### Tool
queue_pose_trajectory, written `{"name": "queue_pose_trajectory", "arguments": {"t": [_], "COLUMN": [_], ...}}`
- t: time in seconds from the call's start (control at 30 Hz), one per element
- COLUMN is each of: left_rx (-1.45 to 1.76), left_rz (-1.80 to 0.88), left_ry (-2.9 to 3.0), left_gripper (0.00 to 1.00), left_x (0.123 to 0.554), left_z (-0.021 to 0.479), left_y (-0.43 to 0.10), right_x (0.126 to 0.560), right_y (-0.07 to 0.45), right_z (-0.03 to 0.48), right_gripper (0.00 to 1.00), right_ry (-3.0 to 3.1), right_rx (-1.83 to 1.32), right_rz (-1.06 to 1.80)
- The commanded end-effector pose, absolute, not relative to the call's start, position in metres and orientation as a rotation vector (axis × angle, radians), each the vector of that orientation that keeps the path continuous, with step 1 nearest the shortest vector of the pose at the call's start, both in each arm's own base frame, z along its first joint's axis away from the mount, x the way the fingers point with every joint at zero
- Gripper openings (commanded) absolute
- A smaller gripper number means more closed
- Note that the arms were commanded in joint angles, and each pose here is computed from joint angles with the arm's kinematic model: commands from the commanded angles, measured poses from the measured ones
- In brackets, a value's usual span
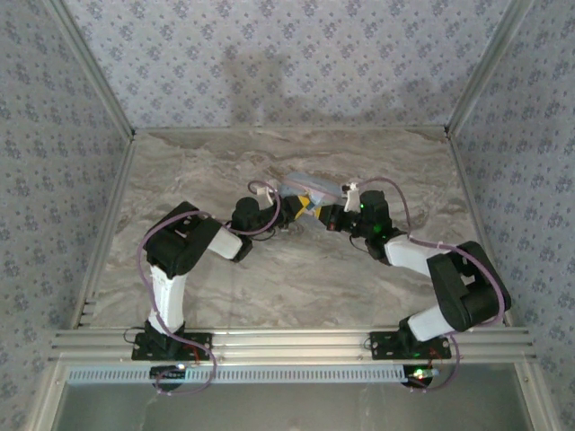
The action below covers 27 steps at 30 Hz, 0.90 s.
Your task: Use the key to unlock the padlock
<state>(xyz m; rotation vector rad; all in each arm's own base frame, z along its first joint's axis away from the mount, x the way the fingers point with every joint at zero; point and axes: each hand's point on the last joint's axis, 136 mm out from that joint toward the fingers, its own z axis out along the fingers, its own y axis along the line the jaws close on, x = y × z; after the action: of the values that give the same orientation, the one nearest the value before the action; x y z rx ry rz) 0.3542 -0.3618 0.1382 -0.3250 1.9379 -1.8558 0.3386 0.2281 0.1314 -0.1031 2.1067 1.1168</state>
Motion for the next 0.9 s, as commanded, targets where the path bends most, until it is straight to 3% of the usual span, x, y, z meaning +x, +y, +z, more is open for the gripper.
{"name": "queue_pose_trajectory", "arguments": {"t": [0.0, 0.3, 0.87], "left_rx": [-0.078, -0.070, -0.070], "left_rz": [-2.014, -2.017, -2.014], "left_ry": [1.854, 1.860, 1.862], "left_gripper": [0.00, 0.00, 0.00], "left_x": [0.320, 0.317, 0.316], "left_z": [0.180, 0.179, 0.179], "left_y": [-0.388, -0.391, -0.390], "right_x": [0.348, 0.356, 0.360], "right_y": [0.238, 0.251, 0.219], "right_z": [0.163, 0.195, 0.167], "right_gripper": [0.00, 0.00, 0.00], "right_ry": [2.008, 1.886, 1.964], "right_rx": [-0.136, -0.012, 0.084], "right_rz": [1.190, 1.535, 1.369]}}
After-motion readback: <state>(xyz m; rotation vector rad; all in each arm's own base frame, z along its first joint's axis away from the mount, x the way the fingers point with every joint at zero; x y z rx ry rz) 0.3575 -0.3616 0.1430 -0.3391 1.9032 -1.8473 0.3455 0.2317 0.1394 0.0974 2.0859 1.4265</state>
